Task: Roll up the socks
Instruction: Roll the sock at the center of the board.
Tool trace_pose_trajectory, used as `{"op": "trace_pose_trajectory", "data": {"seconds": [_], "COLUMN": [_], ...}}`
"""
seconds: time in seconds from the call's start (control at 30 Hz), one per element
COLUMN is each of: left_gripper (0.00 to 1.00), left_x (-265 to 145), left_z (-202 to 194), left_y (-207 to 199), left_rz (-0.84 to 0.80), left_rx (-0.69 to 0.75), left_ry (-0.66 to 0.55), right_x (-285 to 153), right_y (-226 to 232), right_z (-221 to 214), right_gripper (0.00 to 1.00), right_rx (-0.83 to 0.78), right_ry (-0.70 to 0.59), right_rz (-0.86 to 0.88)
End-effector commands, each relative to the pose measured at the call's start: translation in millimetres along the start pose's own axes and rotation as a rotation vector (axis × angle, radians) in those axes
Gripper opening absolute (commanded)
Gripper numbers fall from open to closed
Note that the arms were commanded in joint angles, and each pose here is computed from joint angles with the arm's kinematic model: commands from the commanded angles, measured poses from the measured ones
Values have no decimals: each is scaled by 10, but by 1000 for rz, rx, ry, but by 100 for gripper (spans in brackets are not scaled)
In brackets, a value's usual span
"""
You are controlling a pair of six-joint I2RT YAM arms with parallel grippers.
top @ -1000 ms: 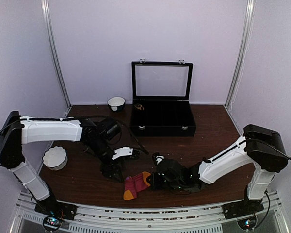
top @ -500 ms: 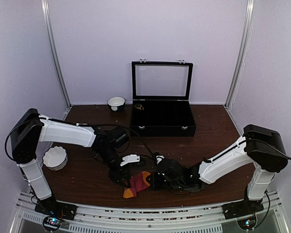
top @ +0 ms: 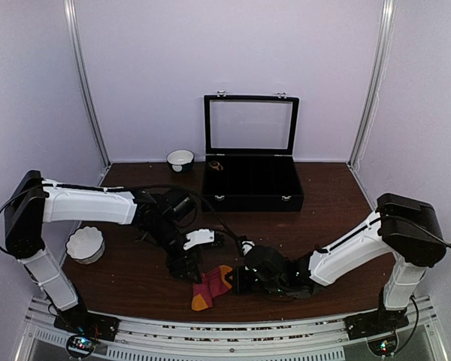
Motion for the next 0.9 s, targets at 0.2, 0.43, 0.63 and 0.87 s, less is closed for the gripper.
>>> {"op": "trace_pose_trajectory", "data": {"seconds": [0.2, 0.43, 0.63, 0.87], "left_gripper": [67, 52, 51, 62], "left_x": [271, 275, 274, 211], "left_z": [-62, -62, -56, -1], "left_y": [131, 98, 82, 58], "left_rz": [-24, -54, -69, -71], "left_rx": [-23, -26, -37, -26], "left_ry": [75, 74, 69, 45], "right_x": [-38, -56, -37, -17], "right_y": [13, -5, -15, 6], "right_z": [32, 20, 10, 6], "right_gripper": [1, 1, 1, 1], "right_rx": [29, 31, 36, 37], "right_ry": [-15, -18, -17, -11], "right_rz": [33, 34, 35, 44]}}
Point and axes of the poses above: each gripper's point midway between its finger pads, its own x axis out along the fingers, its own y axis along the line the jaws close on, z = x × y, the point moved 6 cm from there along -x, back along the fingers, and after that the axes turned 4 degrees about -x, right-handed, at the moved point
